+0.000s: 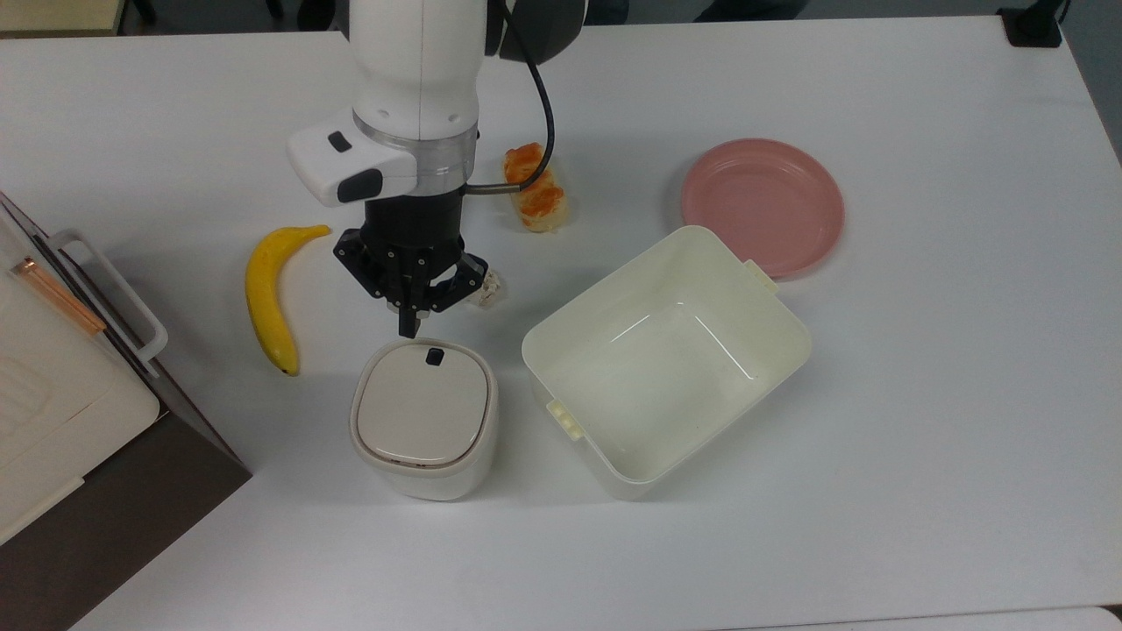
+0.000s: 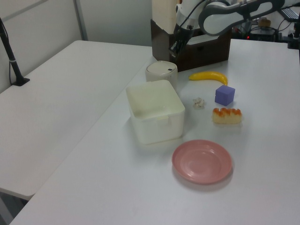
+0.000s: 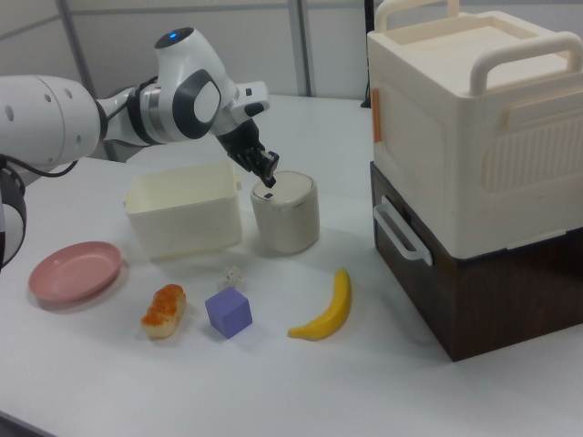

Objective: Open the trash can

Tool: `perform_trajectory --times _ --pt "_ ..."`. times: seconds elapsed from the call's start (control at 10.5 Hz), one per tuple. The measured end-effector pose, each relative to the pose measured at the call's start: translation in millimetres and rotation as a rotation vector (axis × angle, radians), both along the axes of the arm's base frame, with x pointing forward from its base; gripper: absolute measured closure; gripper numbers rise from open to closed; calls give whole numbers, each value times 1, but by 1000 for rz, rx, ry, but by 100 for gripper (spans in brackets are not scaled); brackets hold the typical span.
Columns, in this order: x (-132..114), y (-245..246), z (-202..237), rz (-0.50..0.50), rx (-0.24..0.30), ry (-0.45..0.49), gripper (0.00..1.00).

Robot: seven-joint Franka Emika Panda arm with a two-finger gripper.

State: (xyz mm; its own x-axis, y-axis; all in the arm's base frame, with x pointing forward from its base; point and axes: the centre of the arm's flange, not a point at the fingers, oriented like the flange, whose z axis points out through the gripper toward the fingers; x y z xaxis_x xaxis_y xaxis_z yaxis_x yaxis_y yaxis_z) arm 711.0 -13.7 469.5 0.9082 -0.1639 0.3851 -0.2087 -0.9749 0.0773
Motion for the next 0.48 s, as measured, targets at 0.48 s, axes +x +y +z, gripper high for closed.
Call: perform_trajectory --times 0.48 --pt "9 2 -19 13 8 -30 99"
